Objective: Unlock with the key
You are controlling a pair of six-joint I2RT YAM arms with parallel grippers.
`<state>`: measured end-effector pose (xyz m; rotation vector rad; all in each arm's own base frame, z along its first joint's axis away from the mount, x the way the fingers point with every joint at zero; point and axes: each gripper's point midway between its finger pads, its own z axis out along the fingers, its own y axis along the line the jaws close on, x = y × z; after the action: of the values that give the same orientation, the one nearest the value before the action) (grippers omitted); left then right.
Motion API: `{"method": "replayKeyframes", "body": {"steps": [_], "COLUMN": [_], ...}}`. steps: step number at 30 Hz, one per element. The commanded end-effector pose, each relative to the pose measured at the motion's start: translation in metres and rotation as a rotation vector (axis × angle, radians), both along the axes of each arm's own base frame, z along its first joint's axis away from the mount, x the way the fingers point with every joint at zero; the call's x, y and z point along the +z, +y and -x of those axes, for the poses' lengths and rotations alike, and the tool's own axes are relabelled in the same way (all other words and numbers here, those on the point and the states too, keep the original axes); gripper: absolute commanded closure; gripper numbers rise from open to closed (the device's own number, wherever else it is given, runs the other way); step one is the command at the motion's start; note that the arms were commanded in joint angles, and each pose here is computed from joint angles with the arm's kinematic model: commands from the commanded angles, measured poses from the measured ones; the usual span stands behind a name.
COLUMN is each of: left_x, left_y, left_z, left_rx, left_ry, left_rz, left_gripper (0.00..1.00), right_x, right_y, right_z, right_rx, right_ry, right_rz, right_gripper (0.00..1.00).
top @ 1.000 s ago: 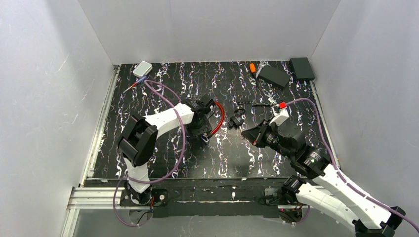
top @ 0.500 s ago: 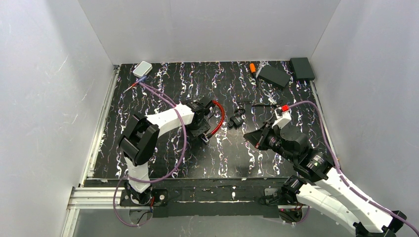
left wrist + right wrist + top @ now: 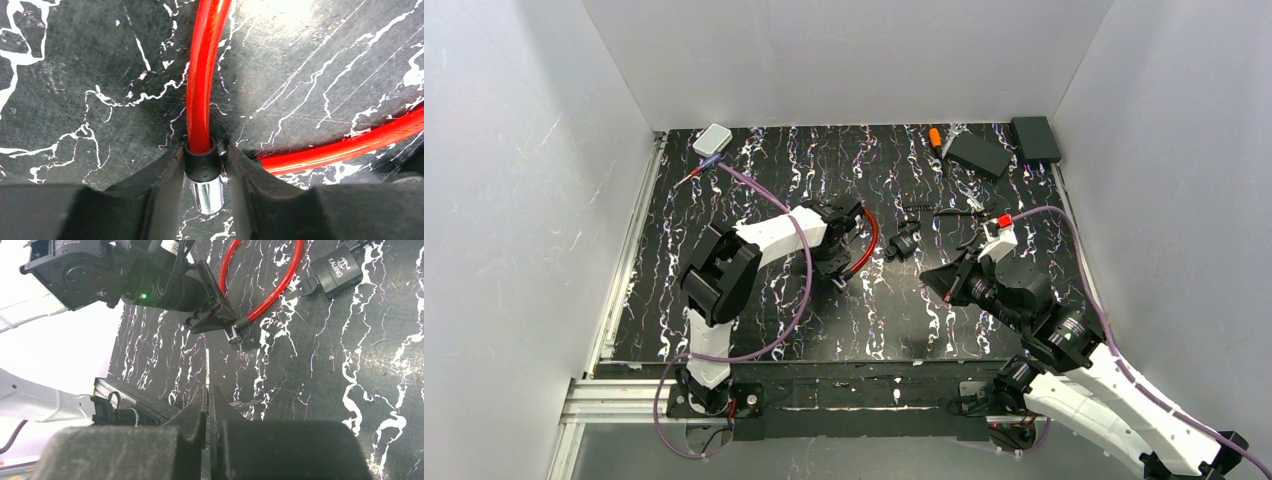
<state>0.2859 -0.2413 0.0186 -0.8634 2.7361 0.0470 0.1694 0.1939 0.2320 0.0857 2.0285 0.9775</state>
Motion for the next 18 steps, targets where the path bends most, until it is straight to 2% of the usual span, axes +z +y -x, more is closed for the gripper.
{"method": "replayKeyframes", "body": {"steps": [1,3,4,5,12,18], "left_x": [-0.010,-0.014,-0.015,-0.016,-0.009,0.012], "left_y": [-0.005,-0.007,-0.009,-0.011,-0.013,-0.023], "left_z": [0.000,0.001,0.001,0.001,0.001,0.003], "left_rx": [-0.033,-0.044,-0.052,-0.058,-0.078,-0.051], "left_ry": [0.024,0.038,0.044,0.049,0.004,-0.073], "left_rz": [-0.027,-0.026,-0.021,-0.016,0.031,0.180], "left_gripper": [0.68,0.79,0.92,0.98,1.00,1.00], "right_x": [0.010,0.011,0.011,0.012,0.011,0.010], "right_y": [-0.005,-0.006,-0.007,-0.007,0.005,0.021], "right_z": [-0.003,-0.003,-0.003,-0.003,0.001,0.002], "right_rx": [-0.022,-0.023,-0.023,-0.022,0.049,0.102], "right_ry": [-0.037,-0.041,-0.043,-0.046,-0.059,-0.037], "right_rz": [-0.004,0.000,0.002,0.002,0.007,-0.033], "right_gripper": [0.99,0.99,0.99,0.99,0.99,0.99]}}
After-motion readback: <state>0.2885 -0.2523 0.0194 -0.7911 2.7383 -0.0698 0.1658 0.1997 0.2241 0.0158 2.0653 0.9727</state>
